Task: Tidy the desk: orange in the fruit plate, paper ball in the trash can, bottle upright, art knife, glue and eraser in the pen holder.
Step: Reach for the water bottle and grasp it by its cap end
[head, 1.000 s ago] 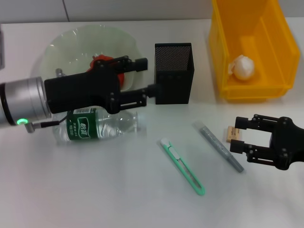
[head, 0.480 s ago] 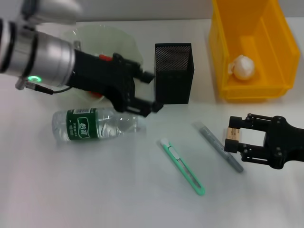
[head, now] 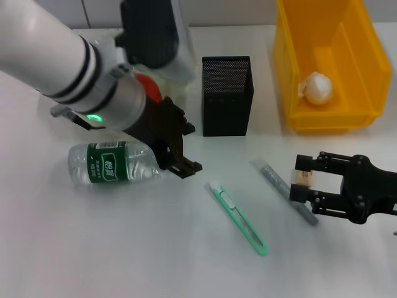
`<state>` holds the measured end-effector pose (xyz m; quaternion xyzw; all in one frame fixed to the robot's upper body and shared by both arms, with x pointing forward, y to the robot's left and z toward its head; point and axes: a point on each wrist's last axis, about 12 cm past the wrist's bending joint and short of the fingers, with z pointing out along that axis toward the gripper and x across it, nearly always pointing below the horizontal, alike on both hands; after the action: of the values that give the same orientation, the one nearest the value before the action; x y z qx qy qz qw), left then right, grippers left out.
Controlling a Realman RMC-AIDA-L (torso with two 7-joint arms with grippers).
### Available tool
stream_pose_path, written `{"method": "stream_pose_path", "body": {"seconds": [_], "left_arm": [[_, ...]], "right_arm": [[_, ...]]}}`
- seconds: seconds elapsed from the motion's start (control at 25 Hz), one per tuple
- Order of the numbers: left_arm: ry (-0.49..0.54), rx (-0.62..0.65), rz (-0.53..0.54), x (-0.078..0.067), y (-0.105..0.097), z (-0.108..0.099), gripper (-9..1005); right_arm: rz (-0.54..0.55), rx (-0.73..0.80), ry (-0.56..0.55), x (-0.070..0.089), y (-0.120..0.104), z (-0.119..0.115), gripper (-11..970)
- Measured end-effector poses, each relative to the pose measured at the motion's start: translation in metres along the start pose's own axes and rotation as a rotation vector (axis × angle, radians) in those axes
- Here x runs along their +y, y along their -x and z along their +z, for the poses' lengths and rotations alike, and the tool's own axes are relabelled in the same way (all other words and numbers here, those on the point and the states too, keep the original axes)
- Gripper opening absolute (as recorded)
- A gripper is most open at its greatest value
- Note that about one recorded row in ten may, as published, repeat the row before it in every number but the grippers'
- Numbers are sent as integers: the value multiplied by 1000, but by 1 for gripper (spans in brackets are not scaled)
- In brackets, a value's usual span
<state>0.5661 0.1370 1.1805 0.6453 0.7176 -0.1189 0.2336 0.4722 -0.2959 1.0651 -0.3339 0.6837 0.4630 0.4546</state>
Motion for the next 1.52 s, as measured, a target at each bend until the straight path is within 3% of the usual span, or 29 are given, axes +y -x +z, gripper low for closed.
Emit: {"method": "stream_pose_path", "body": {"seconds": [0.12,0.52,1.08,1.52], "left_arm": [[31,67,7,-2,-1,17,709],[69,158,16,-1,-3,43,710],[83,207,11,4,-15,63,682],[94,209,15,5,-17,66,650]], "right_arm": [[-2,-5,2,1,-3,0,676],[-3,-8,4,2,-5,2,677],[0,-9,5,1,-5,4,678],[4,-2,5,-1,-4,8,677]]}}
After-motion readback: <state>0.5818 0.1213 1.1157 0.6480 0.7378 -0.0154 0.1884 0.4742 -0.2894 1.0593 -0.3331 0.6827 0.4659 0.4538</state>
